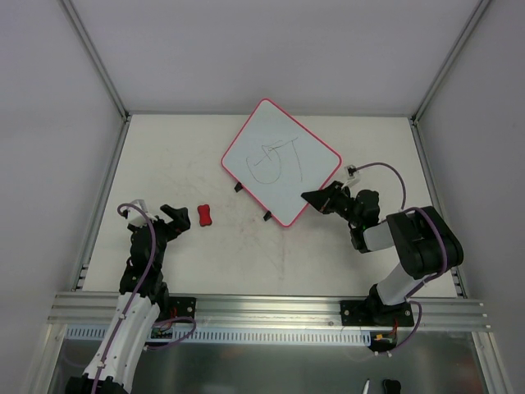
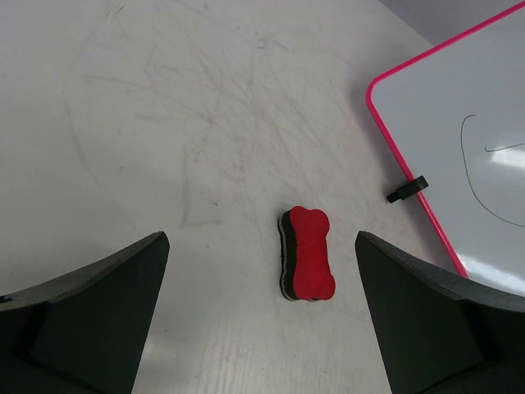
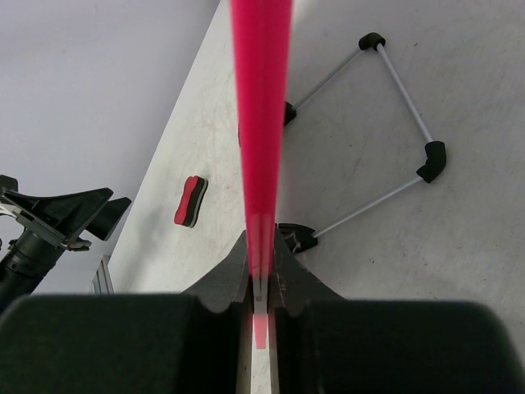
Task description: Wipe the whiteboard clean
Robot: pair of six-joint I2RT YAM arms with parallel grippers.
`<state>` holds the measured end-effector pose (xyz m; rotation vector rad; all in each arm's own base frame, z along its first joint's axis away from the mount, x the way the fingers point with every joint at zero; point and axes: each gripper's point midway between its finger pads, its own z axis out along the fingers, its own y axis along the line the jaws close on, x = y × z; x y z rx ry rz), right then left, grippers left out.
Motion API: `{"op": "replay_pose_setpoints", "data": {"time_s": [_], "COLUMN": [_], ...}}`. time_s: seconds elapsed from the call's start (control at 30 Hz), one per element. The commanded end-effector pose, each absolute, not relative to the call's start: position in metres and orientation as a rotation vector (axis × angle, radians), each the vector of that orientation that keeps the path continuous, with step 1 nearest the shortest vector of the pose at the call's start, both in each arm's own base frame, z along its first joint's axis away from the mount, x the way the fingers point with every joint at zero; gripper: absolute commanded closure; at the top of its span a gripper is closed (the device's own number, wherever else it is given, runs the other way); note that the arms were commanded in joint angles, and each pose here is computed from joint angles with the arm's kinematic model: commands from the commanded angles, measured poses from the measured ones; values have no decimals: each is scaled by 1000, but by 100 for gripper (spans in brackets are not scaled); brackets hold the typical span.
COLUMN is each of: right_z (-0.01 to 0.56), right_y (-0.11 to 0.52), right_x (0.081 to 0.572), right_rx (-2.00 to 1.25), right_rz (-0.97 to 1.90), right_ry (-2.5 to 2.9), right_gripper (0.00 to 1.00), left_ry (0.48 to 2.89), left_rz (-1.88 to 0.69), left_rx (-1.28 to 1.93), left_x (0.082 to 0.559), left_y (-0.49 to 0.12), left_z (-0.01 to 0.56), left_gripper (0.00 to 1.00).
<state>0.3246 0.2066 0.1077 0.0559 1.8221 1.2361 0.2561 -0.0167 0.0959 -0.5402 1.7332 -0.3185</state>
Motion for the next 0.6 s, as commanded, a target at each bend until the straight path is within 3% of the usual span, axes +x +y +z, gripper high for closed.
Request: {"op": "replay_pose_setpoints", "data": {"time_s": [0.0,0.57], "right_z": [180,177], "right_y": [210,211], "right_x": [334,332], "right_rx": [-114,-143], "right_rz": [1236,1228], "right_ry": [1518,1520], "right_gripper": [100,100], "left_ry": [1700,1765], "left_rz": [-331,-344], "left_rx": [-531,-579], "left_x": [260,274], "left_y": [-18,-22], "left_z": [110,124], "left_gripper": [1,1]}}
